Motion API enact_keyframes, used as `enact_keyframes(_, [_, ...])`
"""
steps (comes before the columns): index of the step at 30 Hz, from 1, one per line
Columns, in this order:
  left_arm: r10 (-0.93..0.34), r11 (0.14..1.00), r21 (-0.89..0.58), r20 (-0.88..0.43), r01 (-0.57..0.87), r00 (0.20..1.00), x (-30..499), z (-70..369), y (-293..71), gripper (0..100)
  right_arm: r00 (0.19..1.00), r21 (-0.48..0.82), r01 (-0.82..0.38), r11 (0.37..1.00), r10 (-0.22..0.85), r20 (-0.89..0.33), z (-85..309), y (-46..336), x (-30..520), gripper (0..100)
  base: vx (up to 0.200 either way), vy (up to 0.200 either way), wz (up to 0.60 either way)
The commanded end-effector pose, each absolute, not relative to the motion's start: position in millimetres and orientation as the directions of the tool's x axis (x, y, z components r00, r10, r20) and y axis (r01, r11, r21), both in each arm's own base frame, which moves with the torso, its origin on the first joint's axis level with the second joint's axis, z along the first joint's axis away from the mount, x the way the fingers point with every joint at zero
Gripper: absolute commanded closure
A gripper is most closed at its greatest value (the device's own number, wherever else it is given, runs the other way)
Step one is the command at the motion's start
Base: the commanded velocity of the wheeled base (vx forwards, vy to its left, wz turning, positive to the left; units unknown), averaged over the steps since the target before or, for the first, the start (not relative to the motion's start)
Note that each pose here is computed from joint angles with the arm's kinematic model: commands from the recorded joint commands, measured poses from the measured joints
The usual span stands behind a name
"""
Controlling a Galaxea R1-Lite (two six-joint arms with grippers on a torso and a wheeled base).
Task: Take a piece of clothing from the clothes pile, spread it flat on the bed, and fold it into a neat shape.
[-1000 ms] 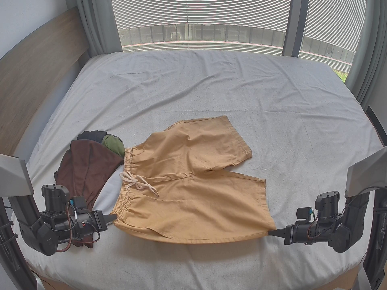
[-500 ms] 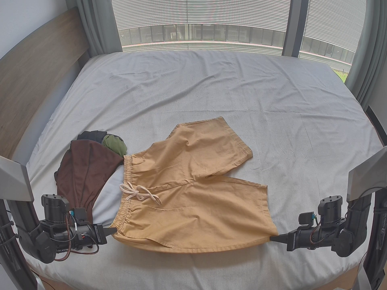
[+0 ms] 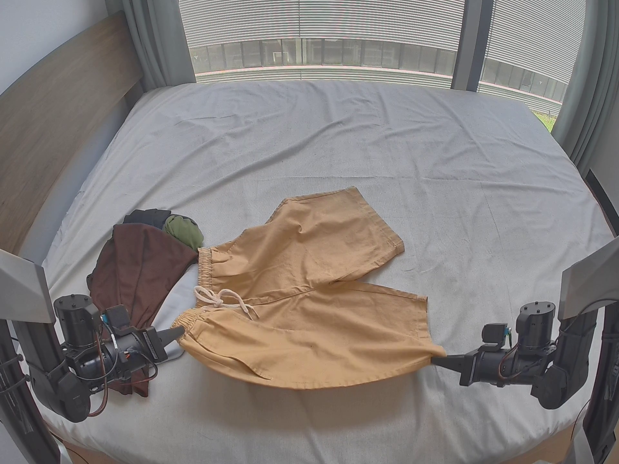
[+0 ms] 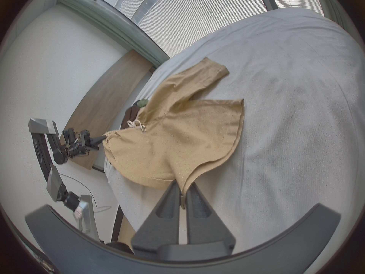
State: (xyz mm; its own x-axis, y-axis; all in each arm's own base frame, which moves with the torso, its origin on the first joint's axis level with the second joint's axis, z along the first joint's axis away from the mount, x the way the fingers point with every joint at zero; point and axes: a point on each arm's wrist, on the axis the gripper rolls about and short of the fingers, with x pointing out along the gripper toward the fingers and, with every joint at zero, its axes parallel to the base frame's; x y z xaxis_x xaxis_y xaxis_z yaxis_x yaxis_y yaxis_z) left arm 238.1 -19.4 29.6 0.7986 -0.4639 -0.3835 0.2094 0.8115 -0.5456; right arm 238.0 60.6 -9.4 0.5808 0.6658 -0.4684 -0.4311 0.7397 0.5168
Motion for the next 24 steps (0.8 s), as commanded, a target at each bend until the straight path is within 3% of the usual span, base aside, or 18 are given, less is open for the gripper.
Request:
enact_keyframes(1, [-0.474, 0.796, -0.561, -0.344, 0.228, 0.811, 243.3, 35.0, -23.8, 100, 0.634, 0.514, -0.471, 0.717, 0.680, -0.367, 13.7, 64.2, 252.5, 100, 0.000, 0.000, 0.00])
enact_keyframes(24, [-0.467, 0.756, -0.609, -0.246, 0.240, 0.850, 272.8, 46.9, -36.3, 100, 0.699, 0.540, -0.483, 0.690, 0.674, -0.237, 88.8, 72.5, 323.6, 100, 0.000, 0.000, 0.00])
